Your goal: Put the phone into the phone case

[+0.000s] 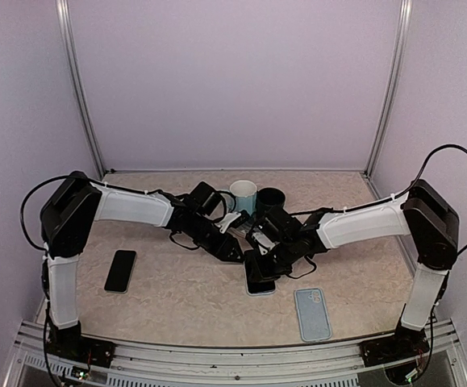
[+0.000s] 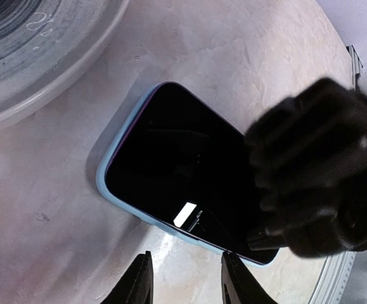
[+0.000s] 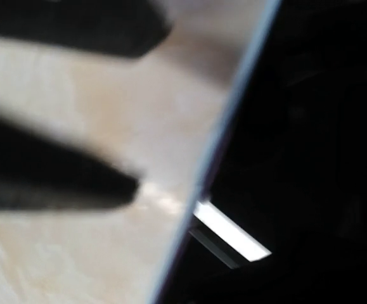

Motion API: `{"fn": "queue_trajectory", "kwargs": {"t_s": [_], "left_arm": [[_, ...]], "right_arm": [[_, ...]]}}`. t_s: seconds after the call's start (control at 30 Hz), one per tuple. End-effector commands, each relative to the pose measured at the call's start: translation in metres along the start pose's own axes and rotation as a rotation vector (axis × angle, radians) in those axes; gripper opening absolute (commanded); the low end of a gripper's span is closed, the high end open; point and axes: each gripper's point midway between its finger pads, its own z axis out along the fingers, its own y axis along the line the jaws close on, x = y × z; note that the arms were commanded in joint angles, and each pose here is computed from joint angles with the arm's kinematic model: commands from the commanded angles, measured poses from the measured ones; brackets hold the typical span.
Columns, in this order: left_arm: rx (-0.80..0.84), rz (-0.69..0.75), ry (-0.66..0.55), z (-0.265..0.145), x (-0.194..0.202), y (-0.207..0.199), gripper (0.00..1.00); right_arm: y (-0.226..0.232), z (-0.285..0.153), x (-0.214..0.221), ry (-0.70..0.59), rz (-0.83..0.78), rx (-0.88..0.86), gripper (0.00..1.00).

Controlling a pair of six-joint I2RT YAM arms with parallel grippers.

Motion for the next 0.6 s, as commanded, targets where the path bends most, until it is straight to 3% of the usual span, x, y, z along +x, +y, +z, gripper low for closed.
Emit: {"fn": "queue_trajectory", "kwargs": {"t_s": [0.0, 0.1, 0.23, 0.37, 0.47, 0.57], "left_arm": [[0.021, 0.009, 0.01, 0.003, 0.0, -0.01, 0.38], [0.018, 0.009, 0.007, 0.003, 0.0, -0.011, 0.38], [0.022, 0.007, 0.016, 0.007, 0.002, -0.013, 0.38], [0.023, -0.008, 0.031, 0.014, 0.009, -0.01, 0.38], [0.022, -0.016, 0.035, 0.016, 0.011, -0.008, 0.38], [0.018, -0.025, 0.04, 0.019, 0.013, -0.006, 0.38]], "right_arm": [[-0.012, -0.034, -0.021, -0.051, -0.006, 0.115, 0.1], [-0.028, -0.058, -0.032, -0.098, 0.031, 0.152, 0.25], [-0.064, -0.062, -0.034, -0.102, 0.093, 0.196, 0.3], [-0.067, -0.056, -0.048, -0.117, 0.082, 0.161, 0.48], [-0.07, -0.047, -0.05, -0.098, 0.073, 0.159, 0.49], [-0.076, -0.036, -0.044, -0.071, 0.08, 0.152, 0.33]]}}
